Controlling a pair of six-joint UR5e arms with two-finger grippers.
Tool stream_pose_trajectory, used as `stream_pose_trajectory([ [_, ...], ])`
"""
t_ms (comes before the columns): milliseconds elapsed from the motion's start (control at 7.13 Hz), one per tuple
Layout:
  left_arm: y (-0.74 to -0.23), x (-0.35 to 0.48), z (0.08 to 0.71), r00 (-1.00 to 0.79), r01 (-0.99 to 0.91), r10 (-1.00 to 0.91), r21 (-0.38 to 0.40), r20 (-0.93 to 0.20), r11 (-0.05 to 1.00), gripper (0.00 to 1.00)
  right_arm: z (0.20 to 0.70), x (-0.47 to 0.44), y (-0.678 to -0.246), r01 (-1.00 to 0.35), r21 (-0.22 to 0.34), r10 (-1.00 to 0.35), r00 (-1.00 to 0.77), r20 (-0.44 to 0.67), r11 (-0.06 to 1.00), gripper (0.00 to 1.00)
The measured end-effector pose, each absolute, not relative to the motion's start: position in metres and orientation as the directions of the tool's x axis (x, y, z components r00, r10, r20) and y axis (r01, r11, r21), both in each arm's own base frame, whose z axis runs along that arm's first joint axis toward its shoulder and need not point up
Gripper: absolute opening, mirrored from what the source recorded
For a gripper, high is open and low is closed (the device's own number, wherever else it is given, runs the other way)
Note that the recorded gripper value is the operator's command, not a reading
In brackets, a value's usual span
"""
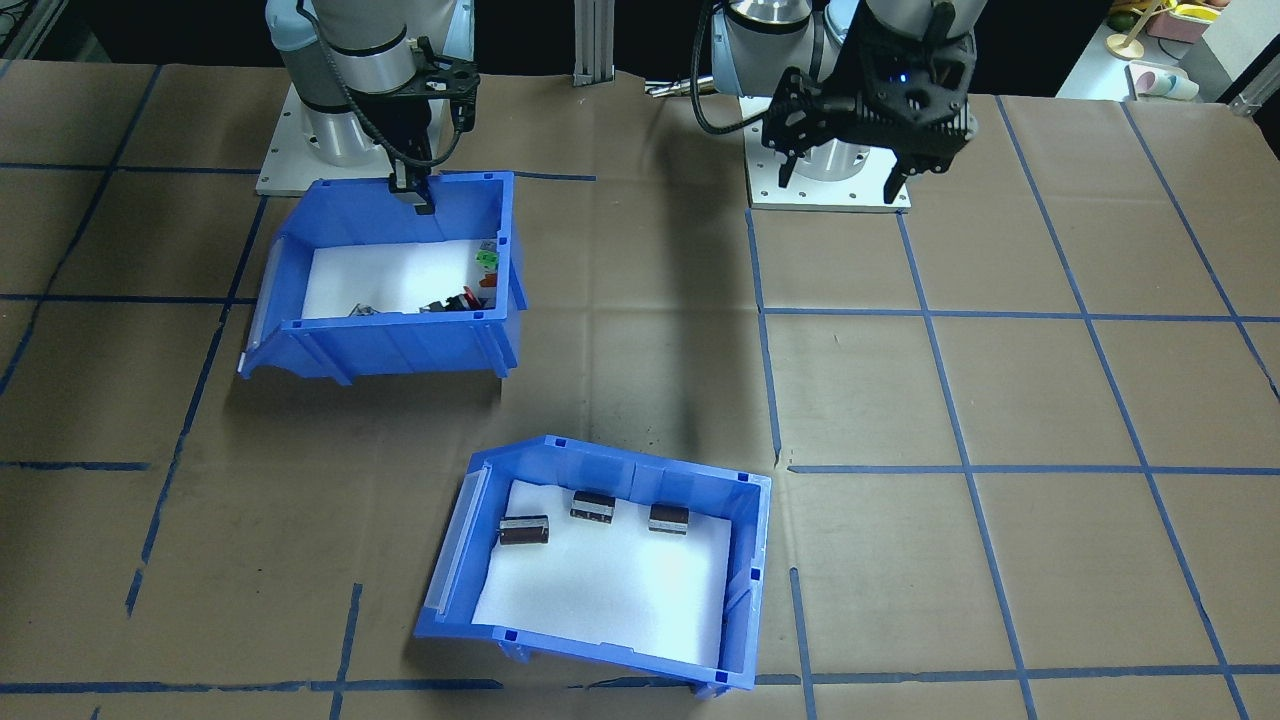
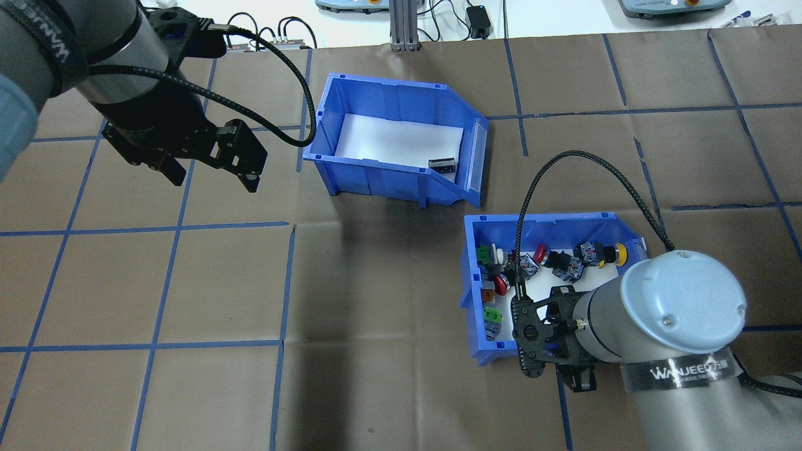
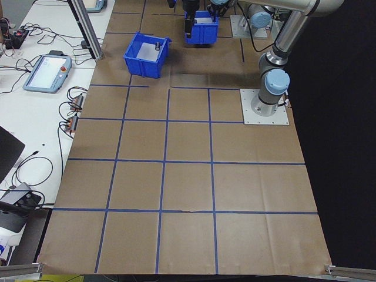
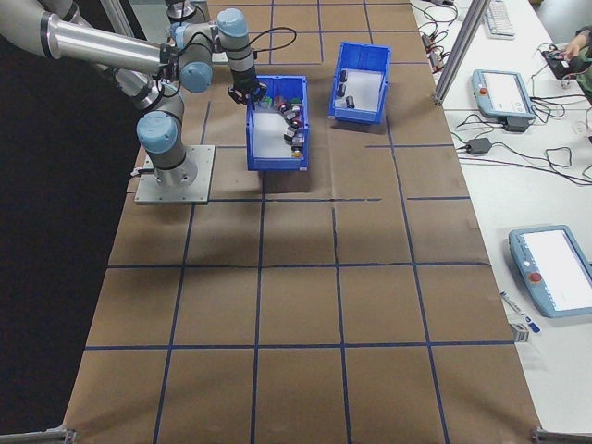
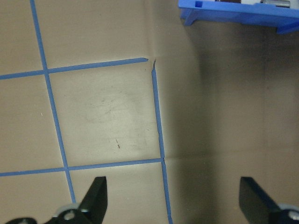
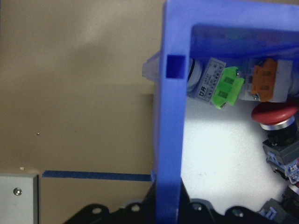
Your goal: Place battery box in front
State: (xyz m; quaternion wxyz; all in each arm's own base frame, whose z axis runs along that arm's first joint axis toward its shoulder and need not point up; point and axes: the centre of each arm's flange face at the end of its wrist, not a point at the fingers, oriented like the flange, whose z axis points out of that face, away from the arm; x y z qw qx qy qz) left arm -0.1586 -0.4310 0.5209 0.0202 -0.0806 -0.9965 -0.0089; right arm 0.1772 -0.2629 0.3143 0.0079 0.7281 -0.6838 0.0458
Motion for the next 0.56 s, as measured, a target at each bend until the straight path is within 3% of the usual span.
stream_pose_trajectory([
  [561,-0.423,-0.155,0.520,-0.986,0.154,0.154,-0.007,0.065,0.988,0.99,0.298,0.263,-0.261,-0.996,-0.036,-0.993,0.072,0.097,-0.076,0.00],
])
